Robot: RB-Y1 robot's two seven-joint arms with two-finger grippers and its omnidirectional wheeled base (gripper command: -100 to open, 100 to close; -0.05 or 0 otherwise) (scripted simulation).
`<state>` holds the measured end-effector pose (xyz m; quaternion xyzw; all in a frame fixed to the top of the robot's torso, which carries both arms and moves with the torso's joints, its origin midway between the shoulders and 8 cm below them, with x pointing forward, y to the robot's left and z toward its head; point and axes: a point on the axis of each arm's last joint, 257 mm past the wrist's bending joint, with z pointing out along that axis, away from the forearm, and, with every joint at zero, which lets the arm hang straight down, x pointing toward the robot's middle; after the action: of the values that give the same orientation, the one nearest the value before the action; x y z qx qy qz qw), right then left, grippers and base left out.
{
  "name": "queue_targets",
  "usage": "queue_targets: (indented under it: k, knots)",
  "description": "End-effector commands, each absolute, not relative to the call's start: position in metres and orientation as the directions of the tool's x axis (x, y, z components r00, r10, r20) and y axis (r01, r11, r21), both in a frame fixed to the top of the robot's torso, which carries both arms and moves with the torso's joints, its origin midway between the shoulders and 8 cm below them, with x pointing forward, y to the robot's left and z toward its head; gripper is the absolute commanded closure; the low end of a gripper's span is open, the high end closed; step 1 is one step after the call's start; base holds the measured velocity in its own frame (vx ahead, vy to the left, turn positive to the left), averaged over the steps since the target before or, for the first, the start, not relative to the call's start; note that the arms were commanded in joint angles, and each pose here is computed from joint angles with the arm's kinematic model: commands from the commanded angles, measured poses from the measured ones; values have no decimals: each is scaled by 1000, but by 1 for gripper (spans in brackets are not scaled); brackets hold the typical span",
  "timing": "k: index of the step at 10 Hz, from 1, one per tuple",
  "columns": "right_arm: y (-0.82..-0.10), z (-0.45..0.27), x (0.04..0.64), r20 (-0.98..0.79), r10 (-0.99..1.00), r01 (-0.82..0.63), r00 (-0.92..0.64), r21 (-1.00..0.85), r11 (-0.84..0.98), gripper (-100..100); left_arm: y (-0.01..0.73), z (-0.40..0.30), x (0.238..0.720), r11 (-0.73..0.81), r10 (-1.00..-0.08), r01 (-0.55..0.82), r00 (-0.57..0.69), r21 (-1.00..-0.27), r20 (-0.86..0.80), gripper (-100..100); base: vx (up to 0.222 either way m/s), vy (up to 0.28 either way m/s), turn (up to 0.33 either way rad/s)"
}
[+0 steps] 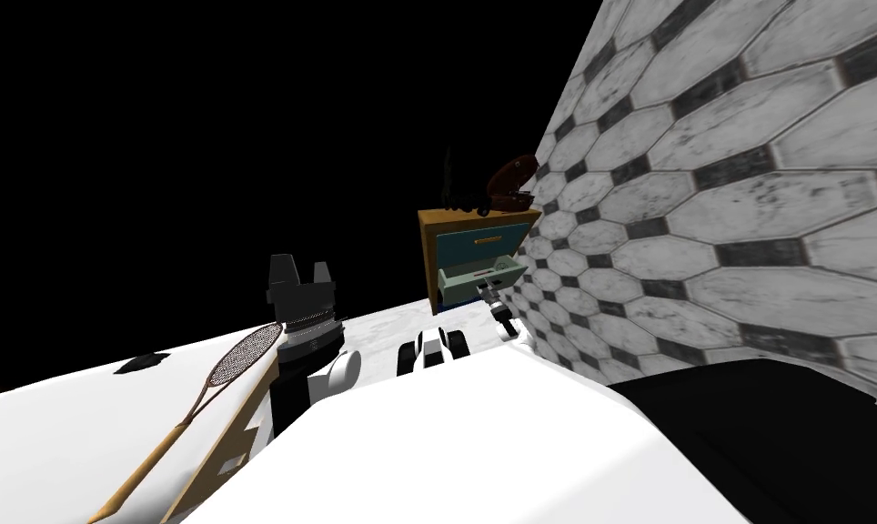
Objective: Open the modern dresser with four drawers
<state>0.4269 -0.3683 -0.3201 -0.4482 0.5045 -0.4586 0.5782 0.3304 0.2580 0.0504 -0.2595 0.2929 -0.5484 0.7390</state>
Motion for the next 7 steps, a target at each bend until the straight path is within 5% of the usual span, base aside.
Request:
queue_targets:
  k: [1,2,7]
  knots:
    - [-375,-316,432,-173,-983,72,65,-982,177,-100,258,50,330,264,-963,659,227,-705,-148,0,-20,31,-8]
    - [-377,-317,432,-176,-983,66,59,-981,180,0,258,50,330,264,-963,658,227,-705,-148,0,0,0,0]
    - [-378,-322,430,-178,-983,55,53,-982,181,0,258,50,330,264,-963,658,227,-705,-148,0,0,0,0]
